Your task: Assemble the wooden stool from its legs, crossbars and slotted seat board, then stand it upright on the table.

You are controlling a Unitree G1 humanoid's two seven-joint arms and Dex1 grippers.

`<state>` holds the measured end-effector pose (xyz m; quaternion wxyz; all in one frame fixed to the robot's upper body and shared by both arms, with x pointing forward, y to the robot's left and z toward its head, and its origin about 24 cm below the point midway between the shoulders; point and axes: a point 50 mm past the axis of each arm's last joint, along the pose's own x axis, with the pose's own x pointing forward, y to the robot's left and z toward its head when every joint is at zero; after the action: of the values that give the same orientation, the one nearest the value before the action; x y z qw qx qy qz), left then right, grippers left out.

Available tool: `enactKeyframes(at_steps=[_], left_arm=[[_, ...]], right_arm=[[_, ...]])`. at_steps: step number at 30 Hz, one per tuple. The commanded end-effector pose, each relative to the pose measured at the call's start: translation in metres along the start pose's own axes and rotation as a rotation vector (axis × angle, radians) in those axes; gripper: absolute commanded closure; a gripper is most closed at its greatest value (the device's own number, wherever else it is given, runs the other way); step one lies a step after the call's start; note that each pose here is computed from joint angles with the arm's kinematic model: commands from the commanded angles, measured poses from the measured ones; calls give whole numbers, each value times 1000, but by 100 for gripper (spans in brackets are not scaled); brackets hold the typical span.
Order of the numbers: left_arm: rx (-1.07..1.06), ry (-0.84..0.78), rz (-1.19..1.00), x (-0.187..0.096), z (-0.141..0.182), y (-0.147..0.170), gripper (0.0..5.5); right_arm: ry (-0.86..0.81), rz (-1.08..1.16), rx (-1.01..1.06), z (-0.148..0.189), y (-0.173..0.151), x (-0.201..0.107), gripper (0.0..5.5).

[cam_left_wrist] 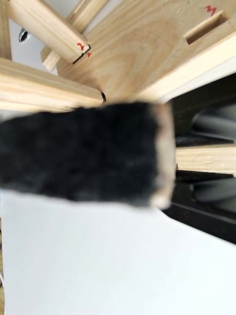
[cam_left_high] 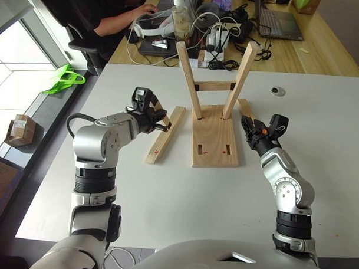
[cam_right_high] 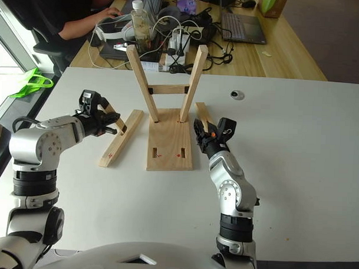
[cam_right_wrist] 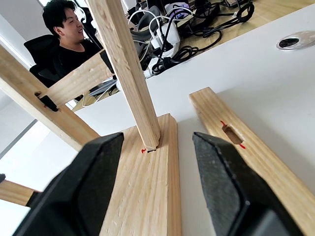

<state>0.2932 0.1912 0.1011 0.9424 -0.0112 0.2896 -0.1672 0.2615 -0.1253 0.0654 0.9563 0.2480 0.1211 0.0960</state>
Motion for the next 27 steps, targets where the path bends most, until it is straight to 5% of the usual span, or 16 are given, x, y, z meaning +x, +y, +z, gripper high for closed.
enactKeyframes(at_steps=[1, 9, 16, 24, 27], left_arm=[[13, 47, 44, 4, -15, 6, 510], [39, -57, 50, 3, 3, 4, 510], [31, 39, 32, 7, -20, 6, 510], [13, 238, -6, 20, -60, 15, 510], [69, 118, 23, 10, -23, 20, 510]], right_arm=[[-10, -19, -11, 2, -2, 0, 286], [-33, 82, -147, 1, 7, -3, 286], [-128, 198, -402, -9, 7, -15, 286], [-128, 243, -428, -18, 1, -25, 286], [-127, 242, -423, -18, 2, -25, 286]])
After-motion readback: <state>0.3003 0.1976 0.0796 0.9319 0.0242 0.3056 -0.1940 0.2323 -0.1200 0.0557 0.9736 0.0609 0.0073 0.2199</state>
